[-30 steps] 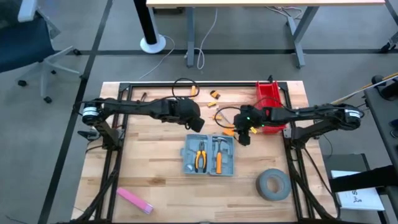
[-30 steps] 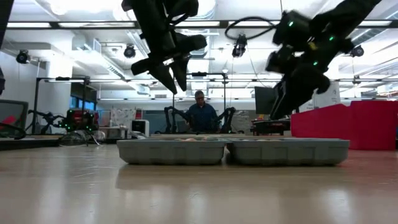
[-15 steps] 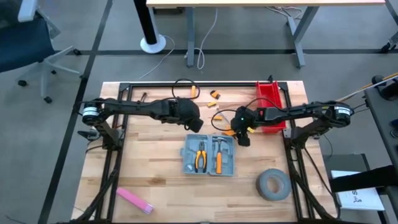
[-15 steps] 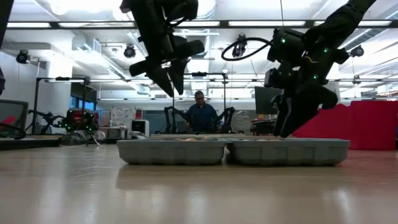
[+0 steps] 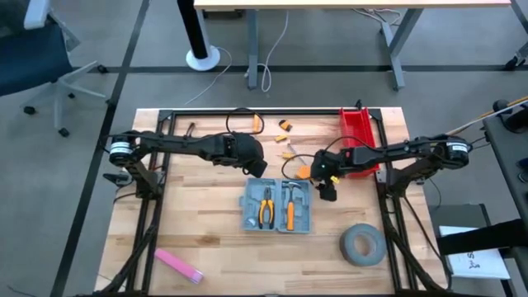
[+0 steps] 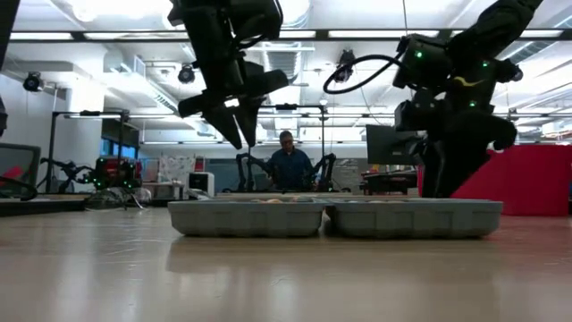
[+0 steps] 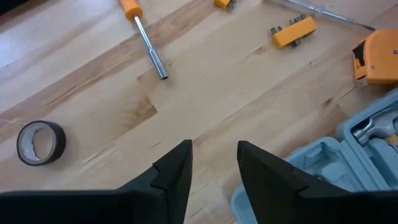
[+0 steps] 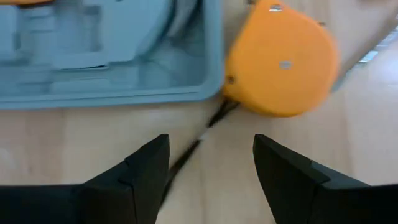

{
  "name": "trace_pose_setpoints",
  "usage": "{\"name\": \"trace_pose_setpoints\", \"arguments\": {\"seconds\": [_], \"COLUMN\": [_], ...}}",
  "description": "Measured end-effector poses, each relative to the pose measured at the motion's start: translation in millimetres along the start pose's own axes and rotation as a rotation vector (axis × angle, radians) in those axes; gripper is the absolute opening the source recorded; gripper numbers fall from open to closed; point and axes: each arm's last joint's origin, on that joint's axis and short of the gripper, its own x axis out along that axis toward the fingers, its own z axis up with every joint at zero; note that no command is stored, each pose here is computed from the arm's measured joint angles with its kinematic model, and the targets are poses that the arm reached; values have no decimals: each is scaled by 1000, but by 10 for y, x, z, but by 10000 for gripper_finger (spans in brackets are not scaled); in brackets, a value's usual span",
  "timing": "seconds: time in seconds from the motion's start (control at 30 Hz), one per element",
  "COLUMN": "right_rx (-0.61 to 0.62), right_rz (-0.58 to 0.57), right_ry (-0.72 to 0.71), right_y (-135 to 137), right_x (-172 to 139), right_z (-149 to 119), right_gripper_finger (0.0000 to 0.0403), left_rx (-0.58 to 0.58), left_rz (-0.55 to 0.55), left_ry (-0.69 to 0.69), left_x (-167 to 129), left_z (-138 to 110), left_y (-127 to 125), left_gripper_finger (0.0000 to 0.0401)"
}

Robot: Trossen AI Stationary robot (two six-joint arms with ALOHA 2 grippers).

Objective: Prefit tool cases
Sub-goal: Put the yellow measuring tape into the gray pre-fit tool case

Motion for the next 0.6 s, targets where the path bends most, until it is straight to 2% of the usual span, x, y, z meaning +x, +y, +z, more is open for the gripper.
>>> {"name": "trace_pose_setpoints", "arguments": {"seconds": [0.23,0.6], "right_rx": [-28,-16], "right_rz": [1,-12], "right_ry": [45,83], "right_y": [137,156], "right_x": [32,99], "right_z": [-66,-207], "right_gripper_finger": [206,204], "left_rx": [0,1], "left_rz": [-2,-8], "left_ry": [-1,5], "left_x": [-4,-6], "left_z": [0,-3], "left_y": [-4,-7], "left_gripper_finger": [144,135]}}
